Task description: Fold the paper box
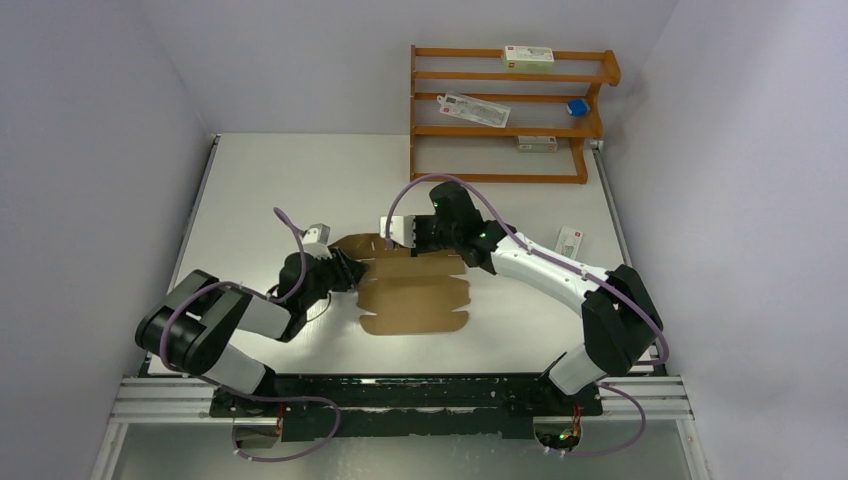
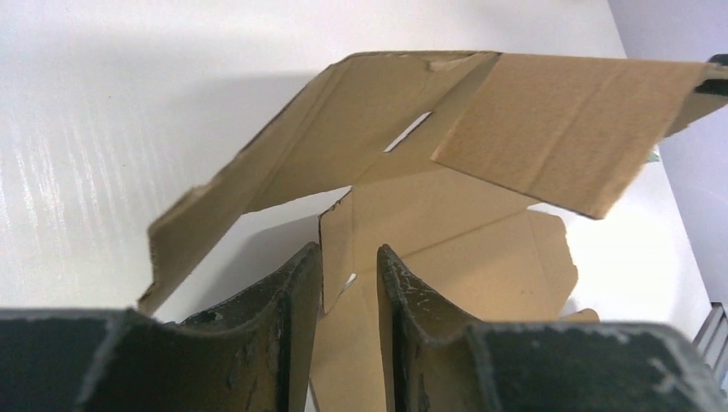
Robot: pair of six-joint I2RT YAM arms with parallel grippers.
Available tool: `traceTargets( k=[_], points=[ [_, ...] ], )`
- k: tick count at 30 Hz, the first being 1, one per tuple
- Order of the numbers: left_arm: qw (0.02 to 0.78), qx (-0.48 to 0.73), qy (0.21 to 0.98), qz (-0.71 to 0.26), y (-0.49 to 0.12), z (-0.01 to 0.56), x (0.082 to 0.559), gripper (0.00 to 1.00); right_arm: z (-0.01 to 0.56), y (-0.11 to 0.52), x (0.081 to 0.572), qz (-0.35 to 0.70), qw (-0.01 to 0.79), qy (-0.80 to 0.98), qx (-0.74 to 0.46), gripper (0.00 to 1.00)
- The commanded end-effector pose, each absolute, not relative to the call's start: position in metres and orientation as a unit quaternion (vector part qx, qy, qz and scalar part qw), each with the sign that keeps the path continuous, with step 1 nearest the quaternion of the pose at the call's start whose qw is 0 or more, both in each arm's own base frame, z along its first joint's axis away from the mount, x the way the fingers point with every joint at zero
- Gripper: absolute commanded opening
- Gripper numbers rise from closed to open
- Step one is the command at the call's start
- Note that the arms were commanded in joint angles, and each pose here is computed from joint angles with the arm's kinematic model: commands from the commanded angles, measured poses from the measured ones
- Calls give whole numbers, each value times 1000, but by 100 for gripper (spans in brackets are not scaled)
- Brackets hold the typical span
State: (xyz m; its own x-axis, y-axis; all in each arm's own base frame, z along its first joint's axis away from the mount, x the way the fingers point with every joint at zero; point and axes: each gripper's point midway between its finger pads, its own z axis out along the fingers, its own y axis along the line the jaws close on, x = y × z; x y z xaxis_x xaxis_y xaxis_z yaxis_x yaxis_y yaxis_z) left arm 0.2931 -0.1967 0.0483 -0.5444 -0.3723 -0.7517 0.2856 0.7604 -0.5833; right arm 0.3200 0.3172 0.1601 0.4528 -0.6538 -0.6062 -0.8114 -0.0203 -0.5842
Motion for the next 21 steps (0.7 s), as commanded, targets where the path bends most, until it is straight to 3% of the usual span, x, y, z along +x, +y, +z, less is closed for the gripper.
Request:
traceTargets(
  k=[1, 15, 21],
  points=[
    [499, -7, 777, -384, -210, 75, 289, 35, 174, 324, 318, 82, 496, 503, -703, 0],
    [495, 17, 775, -392, -230, 80, 278, 33, 164, 328, 315, 69, 497, 500, -705, 0],
    [501, 5, 791, -350, -214, 76, 280, 38, 157, 323, 317, 44, 493, 489, -718, 0]
  ],
)
